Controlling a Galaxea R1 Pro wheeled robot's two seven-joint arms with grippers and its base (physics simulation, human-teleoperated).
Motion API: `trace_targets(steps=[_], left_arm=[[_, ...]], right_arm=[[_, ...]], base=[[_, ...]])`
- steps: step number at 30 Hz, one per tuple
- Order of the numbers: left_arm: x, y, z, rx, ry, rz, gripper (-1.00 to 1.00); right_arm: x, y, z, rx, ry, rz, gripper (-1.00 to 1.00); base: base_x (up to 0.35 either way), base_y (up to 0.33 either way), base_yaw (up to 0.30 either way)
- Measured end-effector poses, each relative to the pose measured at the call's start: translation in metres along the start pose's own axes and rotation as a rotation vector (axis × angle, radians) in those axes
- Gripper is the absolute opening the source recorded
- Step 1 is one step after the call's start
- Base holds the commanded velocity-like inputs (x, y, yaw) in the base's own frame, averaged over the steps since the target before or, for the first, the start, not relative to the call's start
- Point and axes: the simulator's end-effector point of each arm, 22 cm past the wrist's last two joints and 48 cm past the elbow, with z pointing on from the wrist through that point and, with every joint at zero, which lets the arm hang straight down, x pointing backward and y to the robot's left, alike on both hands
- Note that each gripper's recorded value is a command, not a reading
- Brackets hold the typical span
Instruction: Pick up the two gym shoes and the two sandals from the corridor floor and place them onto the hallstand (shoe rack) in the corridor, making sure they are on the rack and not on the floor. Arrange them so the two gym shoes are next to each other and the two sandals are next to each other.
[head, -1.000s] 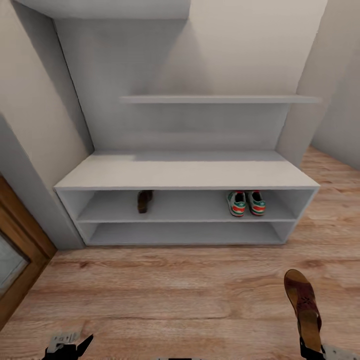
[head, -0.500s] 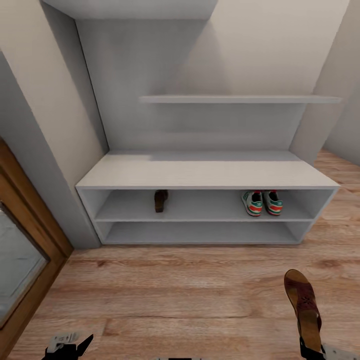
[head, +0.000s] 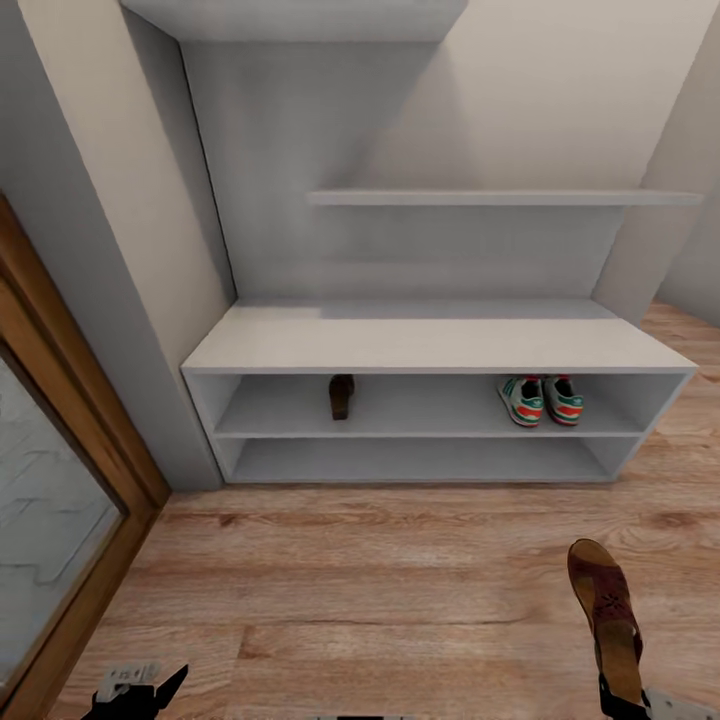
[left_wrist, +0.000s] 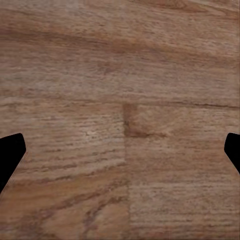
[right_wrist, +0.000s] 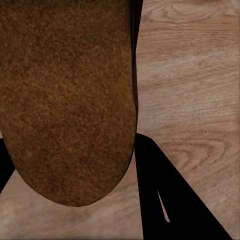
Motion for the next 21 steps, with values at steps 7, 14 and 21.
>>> trace_targets(steps=[7,14,21], left_arm=[[-0.005,-0.02,0.01,0.029,-0.018,0.005,1.0],[-0.011,-0.04,0.019,0.061,-0.037,0.007,1.0],[-0.011,-0.065,0.02,0.145,-0.038,0.01,1.0]], right_arm=[[0.033,0.043,-0.012,-0.063,0.066,0.009,-1.0],[0.032,0.131,-0.027,-0.218,0.058,-0.042,-1.0],[-0.011,0.215,-0.023,-0.28,0.071,-0.054,-1.0]], base=[[-0.005,0.007,0.0],[0.0,0.001,0.0],[0.0,0.0,0.0]])
